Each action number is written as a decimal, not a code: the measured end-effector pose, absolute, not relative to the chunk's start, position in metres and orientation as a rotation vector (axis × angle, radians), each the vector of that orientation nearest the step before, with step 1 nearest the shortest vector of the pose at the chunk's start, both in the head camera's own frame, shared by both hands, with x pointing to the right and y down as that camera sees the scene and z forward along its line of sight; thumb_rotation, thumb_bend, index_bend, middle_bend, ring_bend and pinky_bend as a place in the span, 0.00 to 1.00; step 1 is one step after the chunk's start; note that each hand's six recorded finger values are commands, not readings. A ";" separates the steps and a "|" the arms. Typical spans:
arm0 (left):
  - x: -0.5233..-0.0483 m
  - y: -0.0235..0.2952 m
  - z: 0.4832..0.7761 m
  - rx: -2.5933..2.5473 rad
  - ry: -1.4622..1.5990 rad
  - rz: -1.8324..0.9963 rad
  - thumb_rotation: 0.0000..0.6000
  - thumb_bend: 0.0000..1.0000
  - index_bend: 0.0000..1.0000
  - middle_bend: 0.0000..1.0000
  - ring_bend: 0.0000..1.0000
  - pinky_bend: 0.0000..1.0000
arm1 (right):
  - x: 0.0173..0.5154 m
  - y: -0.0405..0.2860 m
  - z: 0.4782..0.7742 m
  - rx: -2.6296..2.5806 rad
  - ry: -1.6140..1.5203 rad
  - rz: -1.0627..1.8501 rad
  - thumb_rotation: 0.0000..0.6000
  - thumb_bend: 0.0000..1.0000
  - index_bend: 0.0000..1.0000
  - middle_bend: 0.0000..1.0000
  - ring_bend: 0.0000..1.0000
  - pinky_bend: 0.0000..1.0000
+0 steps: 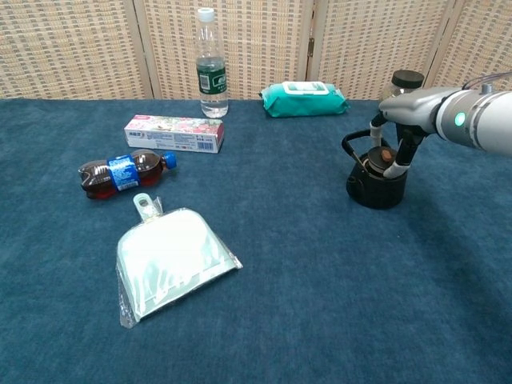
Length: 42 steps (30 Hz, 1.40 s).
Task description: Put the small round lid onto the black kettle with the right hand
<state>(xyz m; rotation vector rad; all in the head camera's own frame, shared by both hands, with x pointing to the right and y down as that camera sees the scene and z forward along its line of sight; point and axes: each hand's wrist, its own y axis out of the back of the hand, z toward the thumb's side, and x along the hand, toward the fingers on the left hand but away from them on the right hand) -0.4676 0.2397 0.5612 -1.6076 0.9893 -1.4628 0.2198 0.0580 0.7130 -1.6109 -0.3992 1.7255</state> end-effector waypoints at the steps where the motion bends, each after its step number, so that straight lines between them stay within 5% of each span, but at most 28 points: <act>1: -0.468 0.240 0.561 -1.608 0.989 -1.463 1.00 0.11 0.22 0.28 0.27 0.50 | 0.220 0.058 0.713 -1.611 -0.399 1.725 1.00 0.22 0.37 1.00 0.97 1.00; 6: -0.468 0.240 0.561 -1.606 0.989 -1.463 1.00 0.11 0.22 0.28 0.27 0.50 | 0.222 0.057 0.712 -1.607 -0.398 1.726 1.00 0.16 0.34 1.00 0.97 1.00; 27: -0.466 0.240 0.563 -1.607 0.974 -1.469 1.00 0.11 0.22 0.28 0.27 0.50 | 0.226 0.062 0.688 -1.625 -0.420 1.680 1.00 0.15 0.31 1.00 0.97 1.00; 36: -0.463 0.241 0.565 -1.609 0.961 -1.469 1.00 0.11 0.22 0.28 0.27 0.50 | 0.243 0.080 0.669 -1.619 -0.386 1.669 1.00 0.39 0.37 1.00 0.97 1.00; 42: -0.462 0.241 0.566 -1.610 0.956 -1.472 1.00 0.11 0.22 0.28 0.27 0.50 | 0.249 0.087 0.672 -1.622 -0.371 1.680 1.00 0.41 0.38 1.00 0.97 1.00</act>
